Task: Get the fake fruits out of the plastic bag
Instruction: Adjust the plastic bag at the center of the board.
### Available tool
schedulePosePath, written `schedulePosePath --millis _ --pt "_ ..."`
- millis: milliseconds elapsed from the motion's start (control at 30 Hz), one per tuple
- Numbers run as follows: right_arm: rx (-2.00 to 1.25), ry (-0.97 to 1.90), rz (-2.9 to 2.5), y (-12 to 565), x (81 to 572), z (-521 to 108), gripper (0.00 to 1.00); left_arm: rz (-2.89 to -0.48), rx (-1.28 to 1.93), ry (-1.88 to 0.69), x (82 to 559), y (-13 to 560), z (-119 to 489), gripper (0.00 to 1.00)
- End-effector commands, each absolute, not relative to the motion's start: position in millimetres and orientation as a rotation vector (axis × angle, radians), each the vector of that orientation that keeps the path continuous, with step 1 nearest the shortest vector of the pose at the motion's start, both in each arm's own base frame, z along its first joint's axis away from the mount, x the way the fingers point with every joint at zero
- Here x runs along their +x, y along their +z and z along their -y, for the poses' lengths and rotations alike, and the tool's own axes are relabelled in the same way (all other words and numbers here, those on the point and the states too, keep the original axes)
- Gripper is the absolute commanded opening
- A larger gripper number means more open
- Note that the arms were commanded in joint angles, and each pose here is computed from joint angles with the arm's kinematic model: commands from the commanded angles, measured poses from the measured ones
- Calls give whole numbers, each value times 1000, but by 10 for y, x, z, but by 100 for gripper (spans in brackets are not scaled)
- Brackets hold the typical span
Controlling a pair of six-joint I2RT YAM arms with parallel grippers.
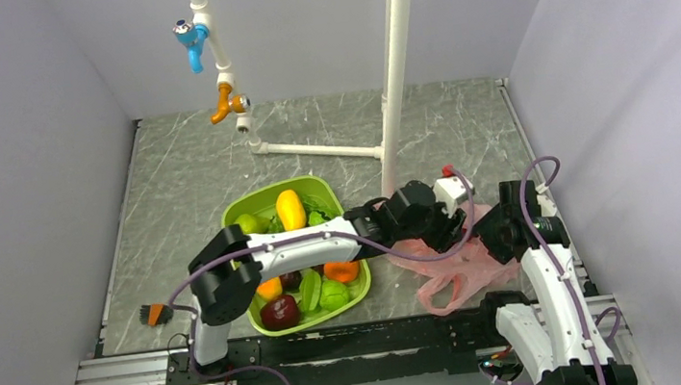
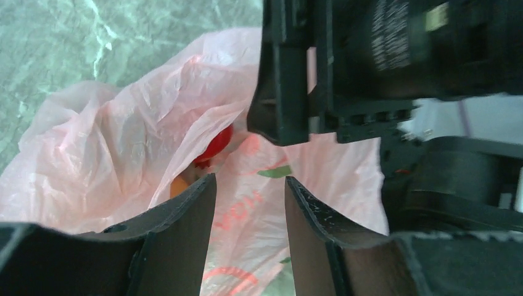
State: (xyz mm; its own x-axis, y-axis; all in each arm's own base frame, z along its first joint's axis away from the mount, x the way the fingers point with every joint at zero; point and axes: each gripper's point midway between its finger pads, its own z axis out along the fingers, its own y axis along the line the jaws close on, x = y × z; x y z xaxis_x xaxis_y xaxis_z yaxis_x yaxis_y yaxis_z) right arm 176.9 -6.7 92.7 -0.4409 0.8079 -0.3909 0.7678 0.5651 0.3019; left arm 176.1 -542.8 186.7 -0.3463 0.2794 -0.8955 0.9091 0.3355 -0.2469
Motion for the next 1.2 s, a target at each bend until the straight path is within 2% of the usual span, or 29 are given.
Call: schedulePosePath --millis 0,233,733,833,1167 --pt "1250 101 -2265 1060 1802 109 54 -1827 1145 -779 1924 1538 5451 49" --pt "1248 103 -2276 993 1781 98 54 -1875 1159 -597 2141 1215 5432 45" --pt "1230 140 -2294 933 1798 44 55 -1952 1093 -241 2548 790 5256 62" --pt "1230 162 -2296 912 1816 19 55 -1931 1067 -226 2574 849 5185 66" --pt "1326 132 -2269 764 1812 56 55 -1920 921 -203 2640 1344 4992 70"
